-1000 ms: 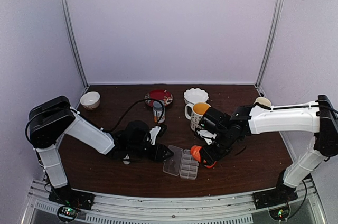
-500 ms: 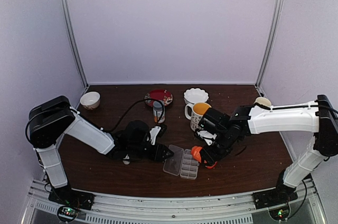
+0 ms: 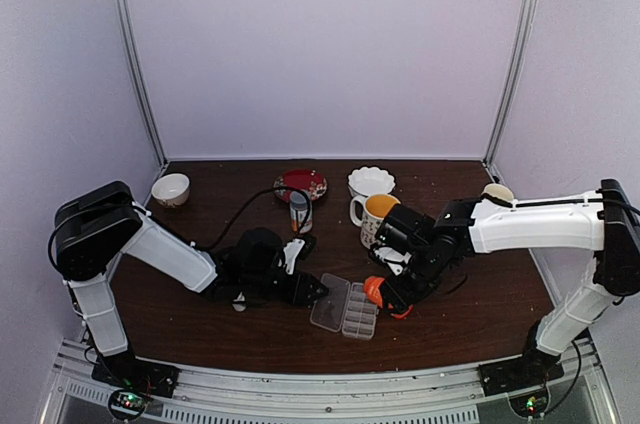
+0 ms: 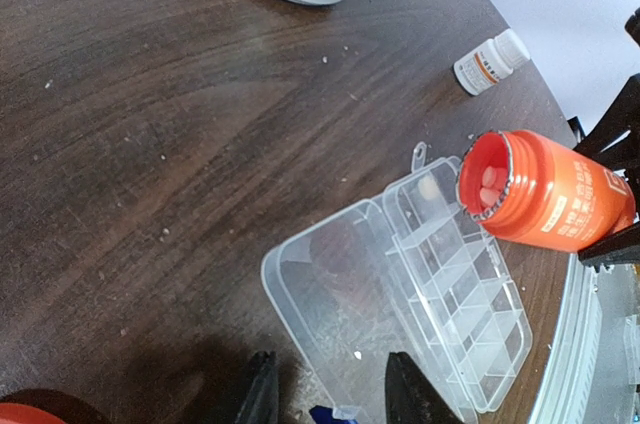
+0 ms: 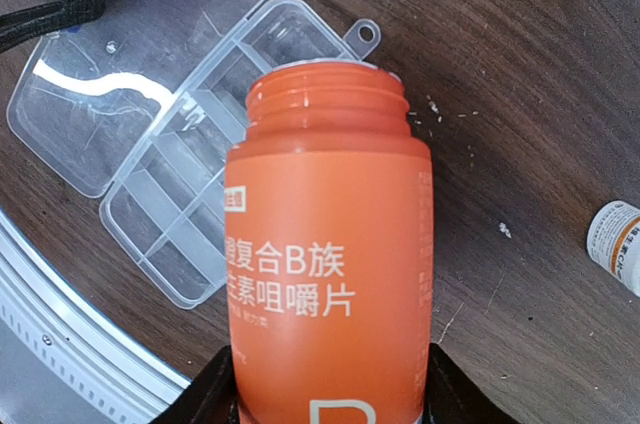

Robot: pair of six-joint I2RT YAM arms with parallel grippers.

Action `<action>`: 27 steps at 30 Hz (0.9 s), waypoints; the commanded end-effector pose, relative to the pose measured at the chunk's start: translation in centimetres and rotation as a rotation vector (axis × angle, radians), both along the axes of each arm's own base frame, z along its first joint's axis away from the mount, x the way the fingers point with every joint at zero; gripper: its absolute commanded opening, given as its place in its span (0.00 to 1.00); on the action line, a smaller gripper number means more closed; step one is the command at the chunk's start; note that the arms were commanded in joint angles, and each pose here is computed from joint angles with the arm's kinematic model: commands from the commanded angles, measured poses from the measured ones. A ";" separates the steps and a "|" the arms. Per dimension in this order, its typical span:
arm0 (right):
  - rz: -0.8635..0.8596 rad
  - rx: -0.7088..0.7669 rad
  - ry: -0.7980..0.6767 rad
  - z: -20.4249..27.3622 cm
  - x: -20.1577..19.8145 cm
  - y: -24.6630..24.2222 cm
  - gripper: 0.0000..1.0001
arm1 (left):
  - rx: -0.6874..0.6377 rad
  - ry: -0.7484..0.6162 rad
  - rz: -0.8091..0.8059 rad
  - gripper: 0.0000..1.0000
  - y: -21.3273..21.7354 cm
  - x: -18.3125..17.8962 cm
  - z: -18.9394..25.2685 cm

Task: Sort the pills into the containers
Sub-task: Pour the pill into the compartment of the pill container.

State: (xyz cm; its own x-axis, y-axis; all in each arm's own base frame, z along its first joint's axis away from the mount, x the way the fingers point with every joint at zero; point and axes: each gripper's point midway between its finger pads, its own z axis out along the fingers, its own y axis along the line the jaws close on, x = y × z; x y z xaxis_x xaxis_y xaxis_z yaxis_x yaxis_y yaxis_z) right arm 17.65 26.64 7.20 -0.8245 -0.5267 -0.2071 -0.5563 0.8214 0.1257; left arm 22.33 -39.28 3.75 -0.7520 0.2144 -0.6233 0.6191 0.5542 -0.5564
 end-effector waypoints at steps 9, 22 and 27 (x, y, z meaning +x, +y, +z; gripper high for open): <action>-0.003 0.113 0.000 1.4 0.0 1.0 0.00 | -0.039 -0.024 -0.004 0.40 -0.4 0.0 0.9; -0.044 -0.022 -0.032 0.9 0.9 -1.7 0.00 | -0.036 -0.021 -0.002 0.40 -0.4 0.0 0.8; -0.041 0.101 -0.045 1.7 0.7 -0.2 0.00 | -0.038 -0.023 -0.005 0.40 -0.5 0.0 0.8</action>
State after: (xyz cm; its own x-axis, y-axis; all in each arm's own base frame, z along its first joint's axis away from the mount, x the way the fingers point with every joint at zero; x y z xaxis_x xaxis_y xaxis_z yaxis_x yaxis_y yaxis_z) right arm 17.79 25.85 7.89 -0.8363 -0.4979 -0.2296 -0.5356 0.8314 0.1479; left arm 22.36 -39.31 3.79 -0.7509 0.2128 -0.6252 0.6201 0.5528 -0.5567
